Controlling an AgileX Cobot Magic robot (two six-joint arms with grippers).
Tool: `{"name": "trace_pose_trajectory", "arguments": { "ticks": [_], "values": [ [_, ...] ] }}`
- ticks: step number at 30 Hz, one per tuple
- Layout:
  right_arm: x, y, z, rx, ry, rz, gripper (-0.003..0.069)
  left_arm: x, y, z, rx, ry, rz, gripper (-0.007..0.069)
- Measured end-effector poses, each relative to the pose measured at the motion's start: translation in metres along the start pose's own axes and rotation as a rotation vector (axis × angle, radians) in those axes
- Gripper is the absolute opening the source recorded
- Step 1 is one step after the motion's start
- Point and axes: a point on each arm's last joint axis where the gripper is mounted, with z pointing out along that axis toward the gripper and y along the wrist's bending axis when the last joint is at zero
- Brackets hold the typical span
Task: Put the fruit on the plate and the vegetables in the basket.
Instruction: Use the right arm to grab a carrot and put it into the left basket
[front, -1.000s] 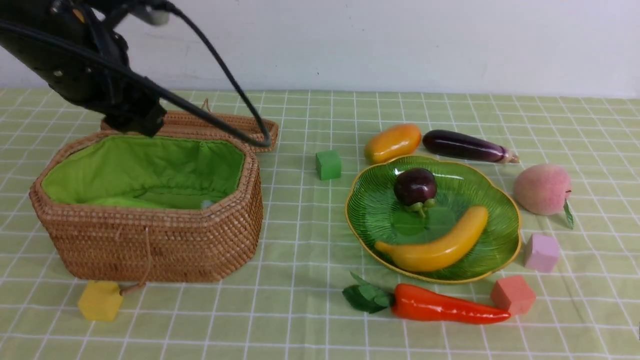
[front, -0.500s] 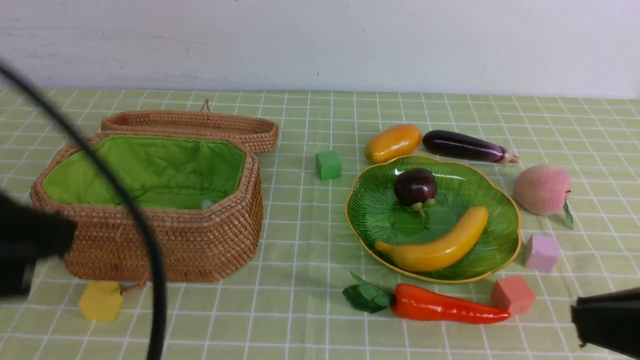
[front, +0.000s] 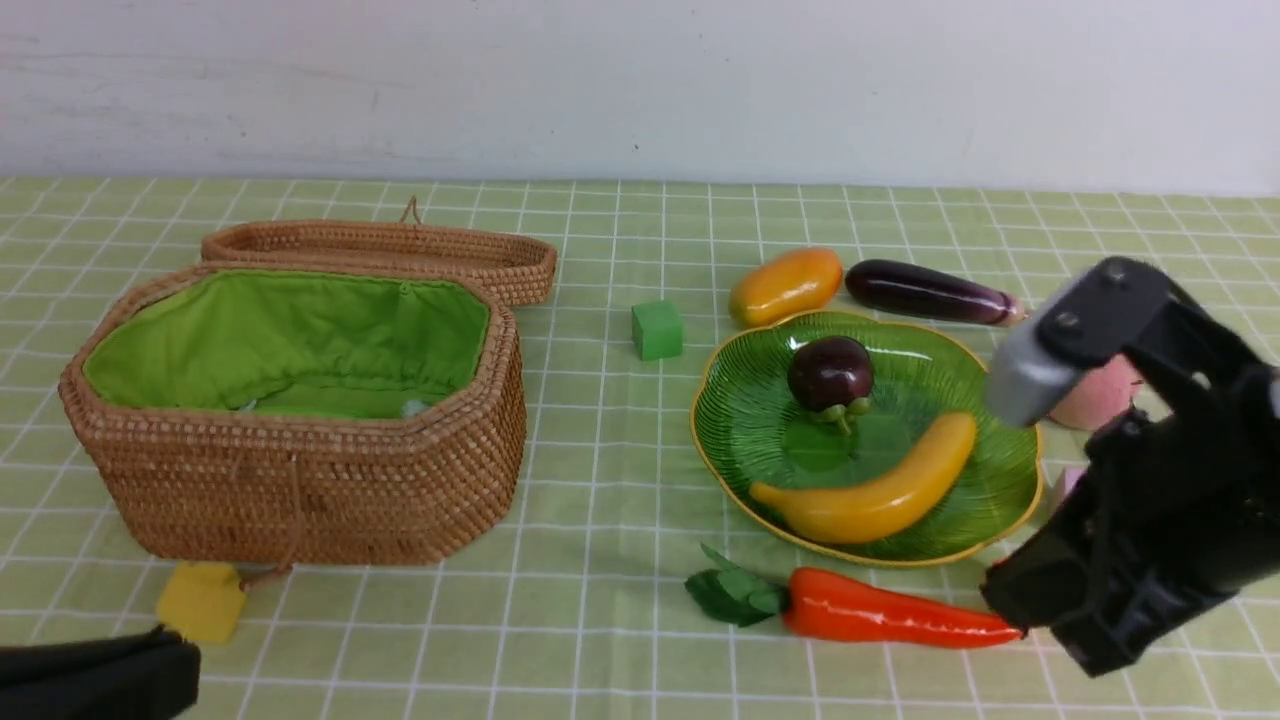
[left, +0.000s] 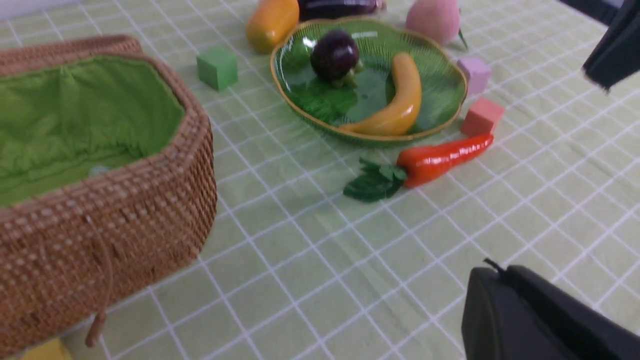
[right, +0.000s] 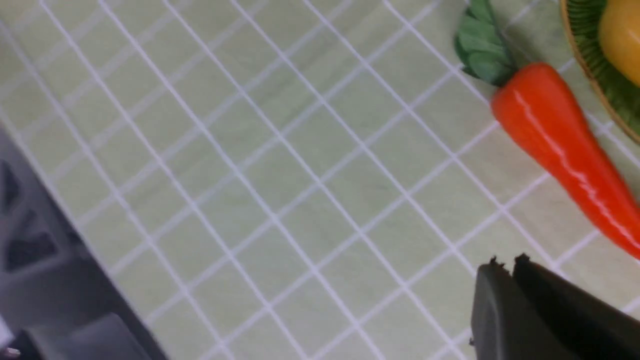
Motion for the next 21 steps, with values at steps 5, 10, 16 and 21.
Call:
{"name": "trace_pose_trajectory", "arguments": {
  "ticks": [5,10,16,21],
  "values": [
    [0.003,-0.029,0.045,0.085,0.212,-0.065,0.019,-0.005,0.001,0.0,-0.007,-0.048,-0.003,-0.0013],
    [0.001,-0.045,0.088,0.062,0.282,-0.178,0.0461,-0.004,0.0,0.0,0.0,-0.037,0.016,-0.0013],
    [0.0,-0.055,0.117,0.042,0.285,-0.317,0.0591,-0.003,0.0,0.0,0.002,-0.034,0.019,-0.0013],
    [0.0,-0.059,0.127,0.044,0.285,-0.33,0.0545,-0.003,0.0,0.0,0.002,-0.033,0.019,-0.0013]
  ]
}}
